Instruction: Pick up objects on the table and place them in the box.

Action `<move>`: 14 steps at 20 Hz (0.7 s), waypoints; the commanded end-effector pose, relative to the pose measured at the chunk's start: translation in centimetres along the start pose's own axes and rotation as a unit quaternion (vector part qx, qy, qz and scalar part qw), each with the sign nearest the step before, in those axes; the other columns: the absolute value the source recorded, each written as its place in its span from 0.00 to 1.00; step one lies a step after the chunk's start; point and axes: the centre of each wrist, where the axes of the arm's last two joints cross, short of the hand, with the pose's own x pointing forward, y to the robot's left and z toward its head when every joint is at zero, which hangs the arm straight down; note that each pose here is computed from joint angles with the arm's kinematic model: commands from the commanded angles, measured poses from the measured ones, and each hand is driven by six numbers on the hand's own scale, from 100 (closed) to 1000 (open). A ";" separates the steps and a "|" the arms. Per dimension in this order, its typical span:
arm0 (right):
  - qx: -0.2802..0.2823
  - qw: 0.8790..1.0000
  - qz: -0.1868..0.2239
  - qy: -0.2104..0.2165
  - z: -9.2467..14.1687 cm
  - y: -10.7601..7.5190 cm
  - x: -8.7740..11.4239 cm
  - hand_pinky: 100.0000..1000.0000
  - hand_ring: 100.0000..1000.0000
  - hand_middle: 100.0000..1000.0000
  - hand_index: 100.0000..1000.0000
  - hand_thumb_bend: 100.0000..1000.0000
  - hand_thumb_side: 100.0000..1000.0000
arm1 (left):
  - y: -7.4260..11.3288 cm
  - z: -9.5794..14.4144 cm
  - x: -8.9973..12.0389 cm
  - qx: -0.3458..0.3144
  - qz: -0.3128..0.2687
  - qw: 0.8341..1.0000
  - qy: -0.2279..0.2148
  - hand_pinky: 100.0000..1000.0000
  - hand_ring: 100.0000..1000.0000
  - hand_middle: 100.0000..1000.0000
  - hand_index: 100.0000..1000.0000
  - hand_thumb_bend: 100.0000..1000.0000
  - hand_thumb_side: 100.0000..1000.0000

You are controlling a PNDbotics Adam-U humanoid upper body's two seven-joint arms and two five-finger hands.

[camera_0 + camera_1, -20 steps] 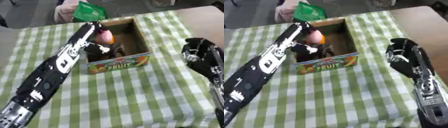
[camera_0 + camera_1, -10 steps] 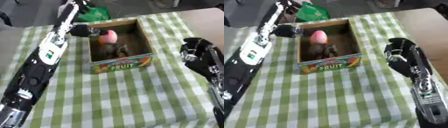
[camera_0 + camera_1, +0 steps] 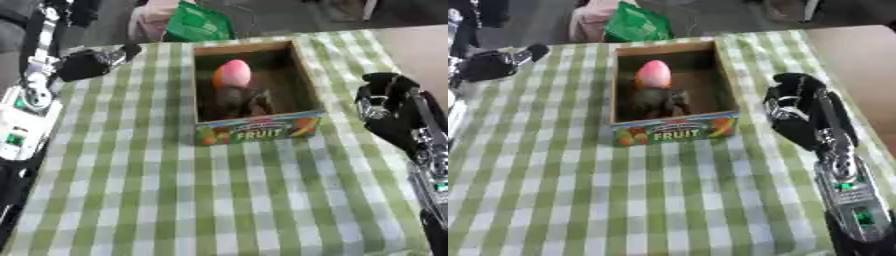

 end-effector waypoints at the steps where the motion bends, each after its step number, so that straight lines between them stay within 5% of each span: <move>1: -0.004 1.000 0.012 -0.024 -0.8 -0.9 1.2 0.60 0.63 0.51 0.67 0.00 0.06 | 1.7 0.9 0.9 0.027 0.024 0.999 0.013 0.68 0.62 0.58 0.69 0.61 0.08; 4: 0.016 0.998 0.025 -0.057 -1.8 -1.0 2.7 0.61 0.63 0.52 0.64 0.00 0.00 | 1.6 3.0 0.4 0.026 0.051 0.997 0.049 0.68 0.61 0.57 0.69 0.58 0.09; 8: 0.078 0.983 0.036 -0.160 -3.6 -0.5 7.2 0.62 0.63 0.52 0.65 0.00 0.00 | 1.5 5.7 0.2 0.018 0.089 0.994 0.066 0.67 0.60 0.56 0.69 0.55 0.09; 14: 0.189 0.923 0.006 -0.337 -4.4 2.4 15.2 0.62 0.63 0.54 0.70 0.00 0.00 | 1.7 9.2 0.6 0.014 0.126 0.989 0.075 0.68 0.60 0.55 0.69 0.55 0.09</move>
